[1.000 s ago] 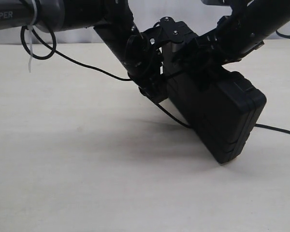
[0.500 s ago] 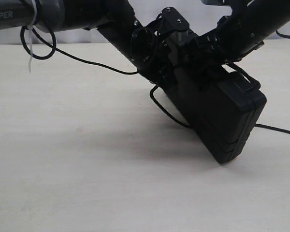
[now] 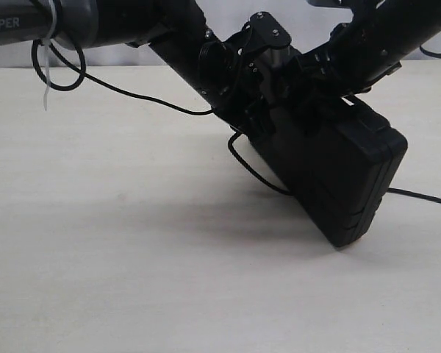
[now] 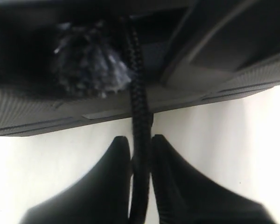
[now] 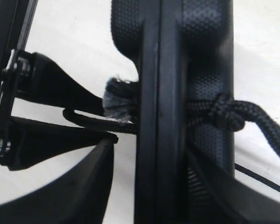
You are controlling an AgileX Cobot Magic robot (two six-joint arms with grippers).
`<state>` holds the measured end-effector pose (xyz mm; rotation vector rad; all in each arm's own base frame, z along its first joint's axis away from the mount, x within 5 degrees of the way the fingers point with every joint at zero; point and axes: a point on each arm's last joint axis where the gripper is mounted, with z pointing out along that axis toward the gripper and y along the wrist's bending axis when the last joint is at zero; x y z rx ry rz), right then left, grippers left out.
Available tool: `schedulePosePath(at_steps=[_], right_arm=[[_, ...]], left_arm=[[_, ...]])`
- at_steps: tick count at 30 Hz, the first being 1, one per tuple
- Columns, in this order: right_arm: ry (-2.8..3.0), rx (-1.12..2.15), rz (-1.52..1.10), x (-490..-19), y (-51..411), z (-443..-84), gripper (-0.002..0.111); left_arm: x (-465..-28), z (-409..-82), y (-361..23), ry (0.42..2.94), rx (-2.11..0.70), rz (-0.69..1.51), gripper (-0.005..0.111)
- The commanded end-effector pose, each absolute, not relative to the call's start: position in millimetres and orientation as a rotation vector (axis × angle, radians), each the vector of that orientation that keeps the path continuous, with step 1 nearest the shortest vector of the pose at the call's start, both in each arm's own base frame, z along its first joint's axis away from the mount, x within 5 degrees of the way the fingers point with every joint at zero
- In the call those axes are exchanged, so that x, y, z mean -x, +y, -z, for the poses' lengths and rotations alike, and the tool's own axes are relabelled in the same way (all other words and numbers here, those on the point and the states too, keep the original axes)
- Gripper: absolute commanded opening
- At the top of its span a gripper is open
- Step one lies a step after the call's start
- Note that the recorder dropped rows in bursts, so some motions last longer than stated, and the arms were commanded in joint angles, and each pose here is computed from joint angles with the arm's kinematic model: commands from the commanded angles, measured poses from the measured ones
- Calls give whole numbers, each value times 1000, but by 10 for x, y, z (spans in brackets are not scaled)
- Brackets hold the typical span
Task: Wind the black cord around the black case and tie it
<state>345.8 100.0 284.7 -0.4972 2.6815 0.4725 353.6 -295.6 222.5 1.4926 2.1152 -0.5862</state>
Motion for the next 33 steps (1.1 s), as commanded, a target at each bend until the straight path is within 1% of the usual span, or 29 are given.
schedulePosePath(at_steps=[1,7,14,25,28,33], right_arm=[[2748,546,-442,-3401,968,-2762,45],[2713,553,-435,-3369,961,-2852,45],[2620,559,-413,-3306,942,-3055,45],[2619,573,-417,-3249,934,-3116,44],[2598,581,-411,-3228,929,-3163,36],[2599,585,-413,-3209,927,-3181,10]], left_arm=[[-3539,-2270,-2961,2103,-1472,587,16],[-3544,-2272,-2962,2101,-1467,584,16],[-3544,-2272,-2962,2101,-1467,584,16],[-3544,-2272,-2962,2101,-1467,584,16],[-3544,-2272,-2962,2101,-1467,584,16],[-3544,-2272,-2962,2101,-1467,584,16]])
